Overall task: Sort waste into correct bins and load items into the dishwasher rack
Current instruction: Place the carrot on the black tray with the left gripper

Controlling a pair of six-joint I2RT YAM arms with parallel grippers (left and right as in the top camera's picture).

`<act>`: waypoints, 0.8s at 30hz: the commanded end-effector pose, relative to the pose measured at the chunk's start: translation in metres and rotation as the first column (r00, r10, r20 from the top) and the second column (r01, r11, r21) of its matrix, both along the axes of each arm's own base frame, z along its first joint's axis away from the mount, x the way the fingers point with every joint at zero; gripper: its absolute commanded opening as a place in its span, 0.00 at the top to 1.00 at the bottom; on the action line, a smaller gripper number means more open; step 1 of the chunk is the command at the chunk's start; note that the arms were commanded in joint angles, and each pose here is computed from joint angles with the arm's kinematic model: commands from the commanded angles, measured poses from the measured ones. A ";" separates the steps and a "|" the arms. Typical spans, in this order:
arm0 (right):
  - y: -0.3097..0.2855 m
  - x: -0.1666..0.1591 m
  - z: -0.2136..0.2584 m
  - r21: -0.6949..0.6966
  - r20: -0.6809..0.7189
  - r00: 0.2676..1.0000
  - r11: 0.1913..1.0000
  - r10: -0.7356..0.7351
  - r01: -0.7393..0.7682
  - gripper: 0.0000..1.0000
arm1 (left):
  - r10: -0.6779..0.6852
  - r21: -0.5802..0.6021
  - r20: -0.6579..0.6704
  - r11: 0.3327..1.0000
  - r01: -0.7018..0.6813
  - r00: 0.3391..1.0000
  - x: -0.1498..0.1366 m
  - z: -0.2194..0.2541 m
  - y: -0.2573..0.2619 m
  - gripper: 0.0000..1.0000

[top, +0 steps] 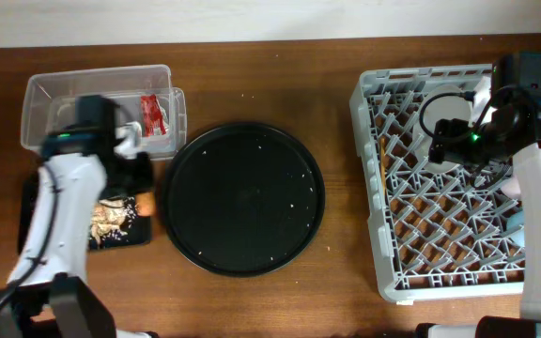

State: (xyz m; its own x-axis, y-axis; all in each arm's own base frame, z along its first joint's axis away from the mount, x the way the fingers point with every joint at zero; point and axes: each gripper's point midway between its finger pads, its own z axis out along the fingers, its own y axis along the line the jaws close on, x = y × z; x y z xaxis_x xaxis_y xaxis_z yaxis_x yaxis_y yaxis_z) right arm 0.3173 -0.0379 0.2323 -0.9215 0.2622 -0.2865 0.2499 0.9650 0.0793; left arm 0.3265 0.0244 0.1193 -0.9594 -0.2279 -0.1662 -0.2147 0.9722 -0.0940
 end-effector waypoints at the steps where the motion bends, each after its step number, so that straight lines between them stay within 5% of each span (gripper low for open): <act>1: 0.002 0.000 -0.001 0.005 -0.004 1.000 1.000 0.008 -0.008 0.19 | 0.185 0.001 0.056 0.983 -0.185 0.981 0.000 0.011 0.060 0.99; 4: 0.002 0.000 -0.001 0.005 -0.004 1.000 1.000 0.007 -0.007 0.19 | 0.348 -0.006 0.105 0.937 -0.350 0.931 -0.002 0.013 0.106 0.99; 8: 0.002 0.000 -0.001 0.005 -0.003 1.000 1.000 0.007 -0.007 0.19 | 0.407 0.007 0.130 0.912 -0.411 0.904 -0.002 0.009 0.133 0.98; 14: 0.002 0.000 -0.001 0.005 -0.004 1.000 1.000 0.007 -0.007 0.19 | 0.427 0.075 -0.036 0.903 -0.424 0.903 -0.010 -0.048 0.146 0.97; 18: 0.002 0.000 -0.001 0.005 -0.004 1.000 1.000 0.007 -0.007 0.19 | 0.424 0.071 -0.124 0.906 -0.418 0.897 -0.014 -0.078 0.144 0.83; 24: 0.002 0.000 -0.001 0.005 -0.004 1.000 1.000 0.007 -0.007 0.19 | 0.422 0.063 -0.138 0.907 -0.417 0.896 -0.016 -0.078 0.141 0.48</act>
State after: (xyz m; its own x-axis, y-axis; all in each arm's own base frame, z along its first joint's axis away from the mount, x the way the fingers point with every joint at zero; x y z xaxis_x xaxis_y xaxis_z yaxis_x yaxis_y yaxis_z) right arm 0.3173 -0.0379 0.2323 -0.9220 0.2603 -0.2867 0.2481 0.9655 0.0787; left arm 0.3101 0.1632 0.0385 -0.7916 -0.6093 -0.0460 -0.6098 0.7926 -0.0029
